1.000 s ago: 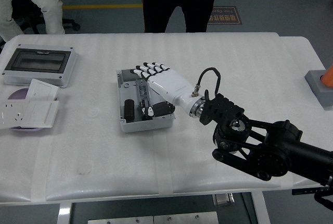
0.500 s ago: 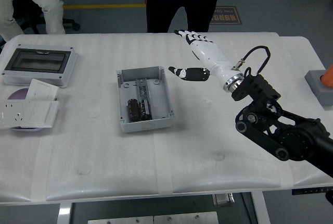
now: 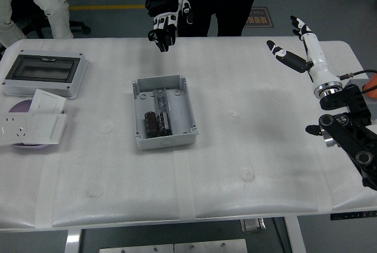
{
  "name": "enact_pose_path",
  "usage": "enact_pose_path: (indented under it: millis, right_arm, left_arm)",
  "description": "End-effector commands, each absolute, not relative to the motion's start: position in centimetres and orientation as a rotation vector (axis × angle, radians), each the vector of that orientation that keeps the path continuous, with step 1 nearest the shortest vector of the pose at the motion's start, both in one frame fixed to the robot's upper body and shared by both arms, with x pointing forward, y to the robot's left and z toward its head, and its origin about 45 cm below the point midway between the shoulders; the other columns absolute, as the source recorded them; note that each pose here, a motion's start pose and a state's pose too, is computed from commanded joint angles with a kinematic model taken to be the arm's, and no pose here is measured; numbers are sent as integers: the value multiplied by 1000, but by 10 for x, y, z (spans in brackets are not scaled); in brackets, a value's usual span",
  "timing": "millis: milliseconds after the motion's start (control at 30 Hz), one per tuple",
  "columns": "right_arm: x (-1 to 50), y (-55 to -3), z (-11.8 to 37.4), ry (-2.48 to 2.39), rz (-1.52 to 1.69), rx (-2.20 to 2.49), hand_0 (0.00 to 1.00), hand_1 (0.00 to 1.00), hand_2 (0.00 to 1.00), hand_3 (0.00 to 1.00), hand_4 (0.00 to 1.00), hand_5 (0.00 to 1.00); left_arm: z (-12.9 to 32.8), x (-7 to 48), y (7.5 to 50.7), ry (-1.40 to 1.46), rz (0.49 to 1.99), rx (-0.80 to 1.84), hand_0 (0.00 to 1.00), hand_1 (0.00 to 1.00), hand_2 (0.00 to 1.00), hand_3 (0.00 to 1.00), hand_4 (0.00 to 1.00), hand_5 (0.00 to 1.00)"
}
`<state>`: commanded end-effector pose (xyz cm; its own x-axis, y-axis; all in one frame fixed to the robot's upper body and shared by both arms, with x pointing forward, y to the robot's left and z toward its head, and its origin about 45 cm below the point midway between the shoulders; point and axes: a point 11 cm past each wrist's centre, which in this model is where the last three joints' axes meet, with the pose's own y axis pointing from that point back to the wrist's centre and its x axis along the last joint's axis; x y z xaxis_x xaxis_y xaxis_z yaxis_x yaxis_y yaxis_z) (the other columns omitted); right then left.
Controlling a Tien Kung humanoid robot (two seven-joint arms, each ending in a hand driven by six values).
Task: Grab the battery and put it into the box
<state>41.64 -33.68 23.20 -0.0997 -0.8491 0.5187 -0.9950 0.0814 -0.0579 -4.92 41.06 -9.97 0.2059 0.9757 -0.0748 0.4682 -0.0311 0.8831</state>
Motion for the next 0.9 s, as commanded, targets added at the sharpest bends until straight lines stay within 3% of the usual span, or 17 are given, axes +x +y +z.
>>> enact_pose_path:
  millis: [767, 800, 900]
  right_arm:
    - [365, -375, 204, -2340, 215, 1981, 998, 893, 908, 998, 815, 441]
    - [364, -375, 206, -2349, 207, 1987, 998, 867, 867, 945, 829, 481]
    - [363, -373, 210, -2371, 197, 2002, 998, 867, 867, 945, 829, 481]
  left_arm:
    - [-93, -59, 425, 1403, 749, 1674, 531, 555, 481, 477, 19, 2]
    - [-93, -61, 425, 1405, 748, 1675, 532, 556, 482, 477, 19, 2]
    - [-92, -62, 427, 1407, 750, 1679, 532, 556, 482, 477, 19, 2]
